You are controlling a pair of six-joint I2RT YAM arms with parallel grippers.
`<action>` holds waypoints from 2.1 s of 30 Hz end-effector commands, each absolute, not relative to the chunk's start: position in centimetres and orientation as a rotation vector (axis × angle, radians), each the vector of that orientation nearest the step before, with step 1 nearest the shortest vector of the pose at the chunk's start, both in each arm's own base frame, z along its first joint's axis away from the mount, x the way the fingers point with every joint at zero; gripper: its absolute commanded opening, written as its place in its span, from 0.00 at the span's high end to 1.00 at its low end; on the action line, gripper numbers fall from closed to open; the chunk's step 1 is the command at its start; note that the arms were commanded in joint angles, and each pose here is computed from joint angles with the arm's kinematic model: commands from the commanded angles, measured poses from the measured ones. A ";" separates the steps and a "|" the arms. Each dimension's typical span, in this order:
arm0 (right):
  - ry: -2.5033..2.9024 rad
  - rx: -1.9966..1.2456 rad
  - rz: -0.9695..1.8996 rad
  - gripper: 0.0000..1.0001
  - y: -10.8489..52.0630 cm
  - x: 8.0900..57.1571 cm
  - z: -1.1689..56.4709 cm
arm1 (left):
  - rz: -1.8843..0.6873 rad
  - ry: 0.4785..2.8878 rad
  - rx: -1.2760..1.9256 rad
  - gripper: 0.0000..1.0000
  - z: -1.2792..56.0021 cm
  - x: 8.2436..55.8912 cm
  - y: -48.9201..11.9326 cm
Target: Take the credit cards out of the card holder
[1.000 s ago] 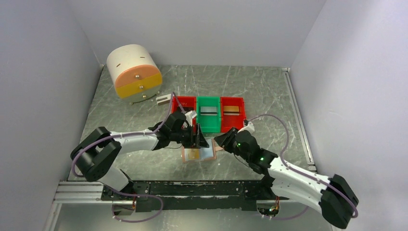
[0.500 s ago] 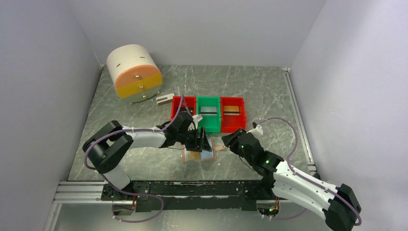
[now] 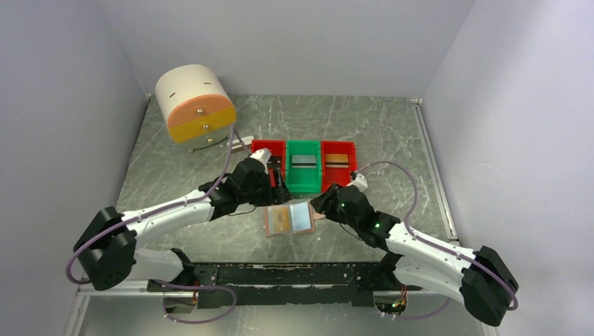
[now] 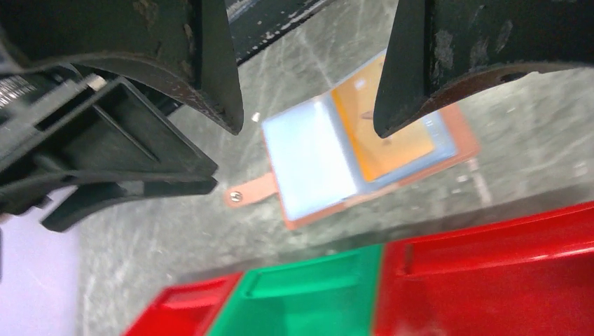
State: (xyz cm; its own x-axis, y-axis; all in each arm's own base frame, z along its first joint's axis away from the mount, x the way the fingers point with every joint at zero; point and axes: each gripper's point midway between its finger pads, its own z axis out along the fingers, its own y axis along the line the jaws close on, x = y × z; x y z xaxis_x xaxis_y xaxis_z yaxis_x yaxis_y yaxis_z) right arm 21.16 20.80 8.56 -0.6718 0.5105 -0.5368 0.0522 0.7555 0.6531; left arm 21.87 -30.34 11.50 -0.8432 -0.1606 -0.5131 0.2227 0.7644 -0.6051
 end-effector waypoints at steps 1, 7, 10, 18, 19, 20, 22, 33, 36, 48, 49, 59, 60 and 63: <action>2.187 0.266 0.891 0.51 23.5 21.8 10.7 | -0.605 2.445 -0.152 0.26 9.0 22.3 -24.7; 2.265 0.115 0.982 0.52 26.8 21.3 9.7 | -0.664 2.413 -0.295 0.14 9.0 21.7 -23.3; 2.338 0.057 1.023 0.52 28.1 20.6 8.3 | -0.756 2.381 -0.361 0.08 9.2 21.6 -23.3; 2.477 -0.061 1.014 0.52 29.9 19.0 5.4 | -0.941 2.373 -0.354 0.20 8.8 20.8 -24.0; 2.485 -0.058 1.018 0.52 30.0 18.9 5.2 | -0.950 2.377 -0.347 0.23 8.8 20.8 -24.1; 2.492 -0.059 1.024 0.52 30.1 18.8 5.0 | -0.954 2.382 -0.346 0.25 8.8 20.8 -24.3; 2.501 -0.058 1.025 0.53 30.2 18.8 4.7 | -0.954 2.393 -0.347 0.25 8.7 20.8 -24.4; 2.565 -0.005 1.036 0.59 30.5 18.4 3.1 | -1.000 2.472 -0.288 0.38 7.5 20.2 -25.7; 2.577 0.031 1.038 0.63 30.5 18.3 2.6 | -1.023 2.477 -0.259 0.41 7.5 20.1 -26.2; 2.598 0.155 0.999 0.73 29.3 18.2 1.3 | -0.983 2.542 -0.169 0.52 6.7 20.0 -26.6; 2.598 0.167 1.007 0.74 29.3 18.2 1.3 | -0.978 2.553 -0.163 0.54 6.5 20.0 -26.7; 2.579 0.225 1.093 0.77 29.4 18.2 1.6 | -0.906 2.636 -0.125 0.59 4.6 19.7 -26.5; 2.578 0.223 1.092 0.77 29.4 18.2 1.6 | -0.896 2.640 -0.124 0.59 4.5 19.7 -26.4; 2.570 0.217 1.108 0.77 29.5 18.3 1.8 | -0.851 2.660 -0.119 0.59 3.9 19.6 -25.9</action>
State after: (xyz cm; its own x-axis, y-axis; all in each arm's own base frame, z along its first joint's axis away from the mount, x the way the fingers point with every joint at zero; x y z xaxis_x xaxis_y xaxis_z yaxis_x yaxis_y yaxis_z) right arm 18.44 29.74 2.10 -0.9299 0.2650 -0.2550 -0.0015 0.6906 0.7232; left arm 19.31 -26.06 3.73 -0.9348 -0.2064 -0.2889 0.0077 0.8018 -0.5975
